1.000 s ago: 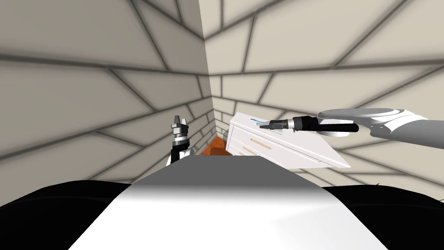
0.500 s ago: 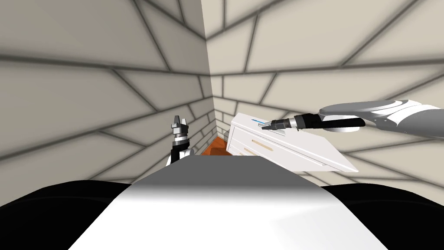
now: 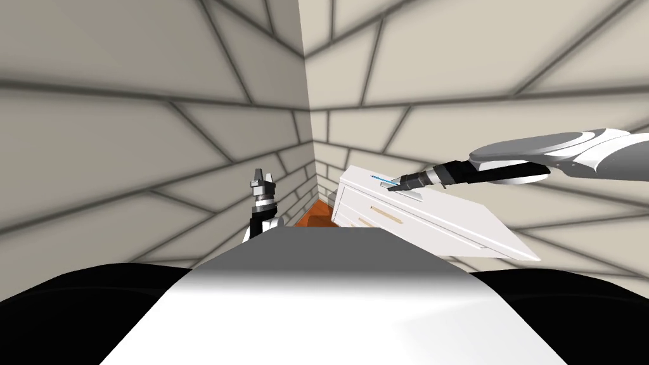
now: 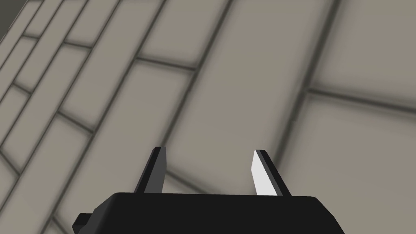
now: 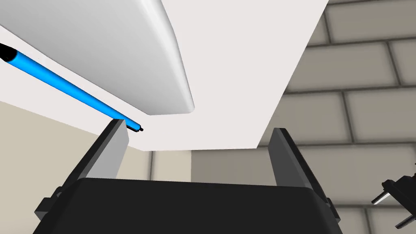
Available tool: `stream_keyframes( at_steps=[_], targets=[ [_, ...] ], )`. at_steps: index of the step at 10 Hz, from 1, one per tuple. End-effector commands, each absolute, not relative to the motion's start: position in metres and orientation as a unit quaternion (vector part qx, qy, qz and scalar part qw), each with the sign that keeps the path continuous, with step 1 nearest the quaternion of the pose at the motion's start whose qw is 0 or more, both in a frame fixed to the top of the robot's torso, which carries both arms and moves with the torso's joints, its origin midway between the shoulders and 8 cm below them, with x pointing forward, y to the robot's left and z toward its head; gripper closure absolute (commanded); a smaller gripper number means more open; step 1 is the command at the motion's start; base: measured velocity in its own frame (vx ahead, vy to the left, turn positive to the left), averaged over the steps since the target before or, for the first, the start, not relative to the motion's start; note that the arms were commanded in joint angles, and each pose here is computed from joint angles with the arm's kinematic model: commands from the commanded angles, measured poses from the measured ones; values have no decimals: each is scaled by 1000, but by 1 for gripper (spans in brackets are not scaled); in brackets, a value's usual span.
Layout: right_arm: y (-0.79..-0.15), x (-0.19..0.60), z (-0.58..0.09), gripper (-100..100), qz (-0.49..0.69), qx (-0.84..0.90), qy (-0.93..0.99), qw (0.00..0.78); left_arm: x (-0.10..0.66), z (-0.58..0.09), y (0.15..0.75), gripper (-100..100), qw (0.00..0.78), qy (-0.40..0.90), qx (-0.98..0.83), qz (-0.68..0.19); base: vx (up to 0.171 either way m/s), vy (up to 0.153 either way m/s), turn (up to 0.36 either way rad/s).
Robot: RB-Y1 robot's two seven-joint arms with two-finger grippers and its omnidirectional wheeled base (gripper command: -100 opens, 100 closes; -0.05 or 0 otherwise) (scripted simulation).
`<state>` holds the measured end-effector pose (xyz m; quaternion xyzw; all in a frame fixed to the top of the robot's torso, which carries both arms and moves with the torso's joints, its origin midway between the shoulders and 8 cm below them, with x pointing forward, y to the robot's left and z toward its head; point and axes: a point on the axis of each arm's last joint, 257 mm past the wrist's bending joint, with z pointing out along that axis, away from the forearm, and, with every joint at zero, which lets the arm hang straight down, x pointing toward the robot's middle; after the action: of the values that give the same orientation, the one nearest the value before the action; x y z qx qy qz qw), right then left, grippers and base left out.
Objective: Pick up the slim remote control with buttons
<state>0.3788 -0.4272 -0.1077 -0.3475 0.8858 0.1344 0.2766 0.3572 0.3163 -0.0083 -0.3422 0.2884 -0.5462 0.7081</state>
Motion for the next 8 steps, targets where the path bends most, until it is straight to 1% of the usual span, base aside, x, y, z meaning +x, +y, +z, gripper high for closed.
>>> stream_keyframes(
  at_steps=[1, 4, 5, 7, 8],
  targets=[
    [-433, 378, -107, -100, 118, -361, 889, 255, 357, -8, 316, 0, 708, 288, -342, -546, 24, 6, 34],
    [-459, 365, -111, -100, 81, -384, 899, 194, 357, -8, 316, 0, 708, 288, -342, -546, 20, 6, 50],
    [-459, 367, -108, -100, 75, -390, 898, 188, 357, -8, 316, 0, 708, 288, -342, -546, 16, 2, 33],
    [-482, 351, -113, -100, 47, -405, 904, 130, 357, -8, 316, 0, 708, 288, -342, -546, 17, 1, 76],
    [-482, 353, -110, -100, 42, -409, 903, 125, 357, -8, 316, 0, 708, 288, -342, -546, 13, 0, 28]
  ],
)
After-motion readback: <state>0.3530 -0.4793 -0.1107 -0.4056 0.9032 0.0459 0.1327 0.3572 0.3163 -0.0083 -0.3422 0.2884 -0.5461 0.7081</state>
